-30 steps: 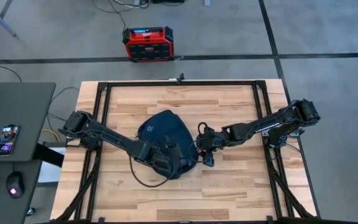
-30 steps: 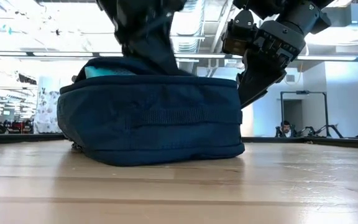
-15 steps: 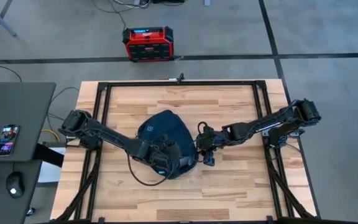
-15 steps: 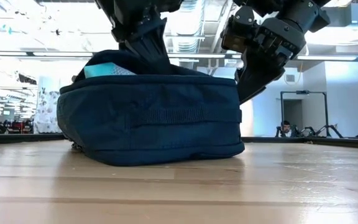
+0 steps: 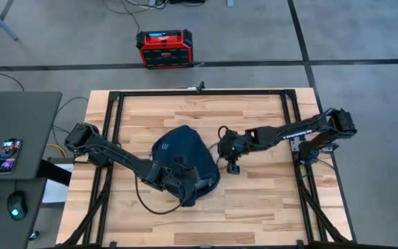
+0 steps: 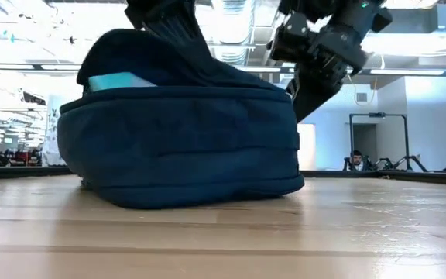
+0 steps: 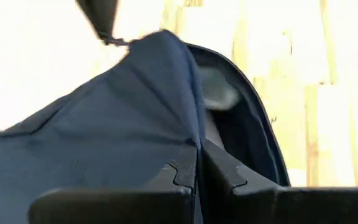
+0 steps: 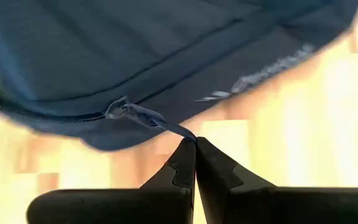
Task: Unpack backpack
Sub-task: Open the backpack
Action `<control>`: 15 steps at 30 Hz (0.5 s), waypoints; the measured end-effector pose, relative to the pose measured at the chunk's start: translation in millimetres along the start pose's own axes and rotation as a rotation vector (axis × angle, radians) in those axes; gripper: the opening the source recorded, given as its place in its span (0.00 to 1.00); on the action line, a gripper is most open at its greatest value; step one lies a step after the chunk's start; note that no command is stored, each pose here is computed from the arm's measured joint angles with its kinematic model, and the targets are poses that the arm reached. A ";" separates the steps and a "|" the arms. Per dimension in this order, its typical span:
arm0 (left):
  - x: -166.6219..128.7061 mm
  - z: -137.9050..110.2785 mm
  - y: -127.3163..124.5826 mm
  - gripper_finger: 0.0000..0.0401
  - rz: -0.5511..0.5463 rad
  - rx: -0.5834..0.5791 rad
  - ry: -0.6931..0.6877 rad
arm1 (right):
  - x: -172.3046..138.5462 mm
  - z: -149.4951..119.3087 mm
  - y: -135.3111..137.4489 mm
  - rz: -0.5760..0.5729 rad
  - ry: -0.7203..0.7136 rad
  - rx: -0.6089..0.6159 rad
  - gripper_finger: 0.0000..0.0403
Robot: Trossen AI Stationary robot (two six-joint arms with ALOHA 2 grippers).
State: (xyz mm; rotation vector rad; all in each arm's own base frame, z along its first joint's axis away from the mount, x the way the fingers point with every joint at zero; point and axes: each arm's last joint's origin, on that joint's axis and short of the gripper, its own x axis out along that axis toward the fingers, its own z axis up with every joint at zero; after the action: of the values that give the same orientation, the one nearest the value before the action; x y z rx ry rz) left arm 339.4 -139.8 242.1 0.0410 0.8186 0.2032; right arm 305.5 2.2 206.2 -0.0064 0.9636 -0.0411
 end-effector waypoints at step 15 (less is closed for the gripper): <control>-3.2 4.6 -2.0 0.00 0.007 0.041 -0.056 | 3.0 4.1 -74.7 -0.026 -0.106 -0.007 0.00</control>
State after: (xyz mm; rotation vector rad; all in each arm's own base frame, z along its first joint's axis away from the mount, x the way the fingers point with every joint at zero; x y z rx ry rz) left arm 341.0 -142.2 247.3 0.0880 0.7668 0.1910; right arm 308.2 -72.5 207.9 -0.0277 0.8578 -0.0603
